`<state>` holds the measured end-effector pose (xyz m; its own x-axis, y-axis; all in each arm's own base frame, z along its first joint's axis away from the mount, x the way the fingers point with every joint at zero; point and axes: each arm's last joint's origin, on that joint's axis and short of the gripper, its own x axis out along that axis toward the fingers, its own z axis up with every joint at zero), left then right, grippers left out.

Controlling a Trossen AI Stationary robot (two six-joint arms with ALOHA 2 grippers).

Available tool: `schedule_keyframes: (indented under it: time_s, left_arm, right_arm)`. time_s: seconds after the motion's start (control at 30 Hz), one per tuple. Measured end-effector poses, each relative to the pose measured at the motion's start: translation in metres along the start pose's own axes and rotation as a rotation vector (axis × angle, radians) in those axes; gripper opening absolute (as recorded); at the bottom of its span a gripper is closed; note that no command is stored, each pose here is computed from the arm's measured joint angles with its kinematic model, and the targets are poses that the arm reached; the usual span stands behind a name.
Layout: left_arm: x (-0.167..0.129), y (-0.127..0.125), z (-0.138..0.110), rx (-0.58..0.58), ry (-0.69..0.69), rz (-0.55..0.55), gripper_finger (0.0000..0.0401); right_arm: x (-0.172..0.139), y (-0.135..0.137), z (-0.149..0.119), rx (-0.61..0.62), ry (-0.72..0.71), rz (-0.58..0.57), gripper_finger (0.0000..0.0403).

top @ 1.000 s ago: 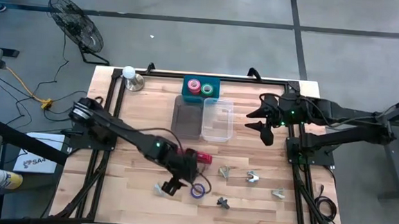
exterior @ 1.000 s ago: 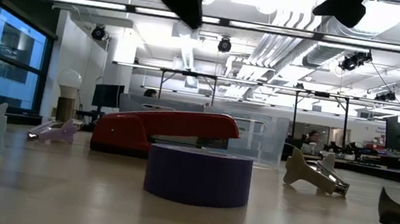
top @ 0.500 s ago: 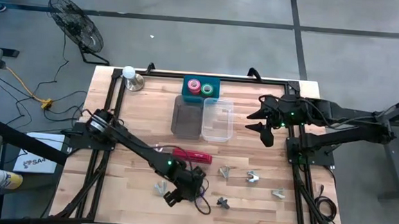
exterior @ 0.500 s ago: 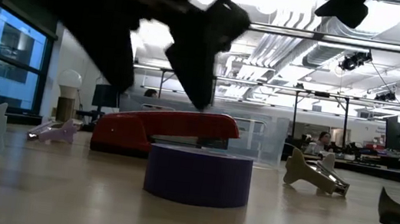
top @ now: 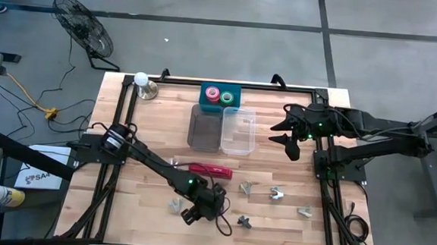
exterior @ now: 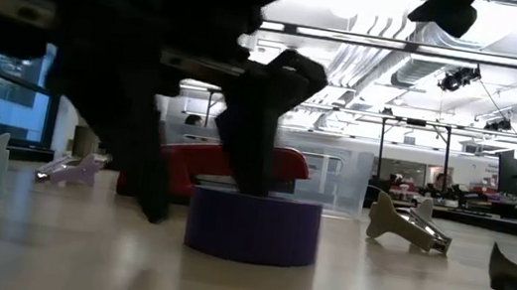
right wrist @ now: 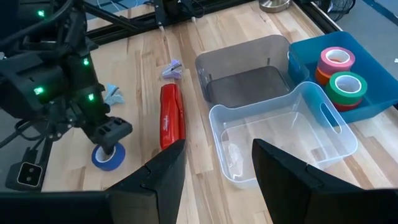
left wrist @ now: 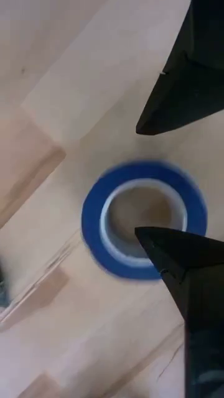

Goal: Pick and place Stapler, Stapler remover, tape
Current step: Put the violet tape into the blue bin

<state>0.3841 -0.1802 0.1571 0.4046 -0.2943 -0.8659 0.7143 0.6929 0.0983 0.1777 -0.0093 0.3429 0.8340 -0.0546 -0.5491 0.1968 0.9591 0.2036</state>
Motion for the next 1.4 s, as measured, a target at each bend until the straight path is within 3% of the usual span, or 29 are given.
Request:
schedule_keyframes:
  time_s: [0.37, 0.67, 0.9, 1.0, 1.17, 1.4]
  left_arm:
    - [0.004, 0.0, -0.003, -0.005, 0.039, 0.029, 0.0157]
    - [0.003, 0.001, -0.005, -0.066, 0.061, 0.05, 0.004]
    - [-0.003, 0.003, 0.0, -0.119, 0.12, 0.085, 0.0036]
    - [-0.017, 0.012, 0.012, -0.117, 0.149, 0.148, 0.0036]
    - [-0.053, 0.036, 0.032, -0.111, 0.187, 0.256, 0.0036]
    - [-0.125, 0.089, 0.064, -0.128, 0.07, 0.504, 0.0036]
  right_arm:
    - [0.0, 0.0, 0.0, 0.001, 0.0, 0.001, 0.0177]
    - [0.0, 0.0, 0.0, 0.001, 0.0, 0.003, 0.0177]
    - [0.0, 0.001, 0.0, 0.012, 0.004, 0.02, 0.0177]
    - [0.0, 0.001, 0.0, 0.011, 0.004, 0.022, 0.0177]
    - [0.0, 0.001, 0.0, 0.004, 0.004, 0.022, 0.0177]
    - [0.0, 0.001, 0.002, -0.036, -0.013, 0.032, 0.0177]
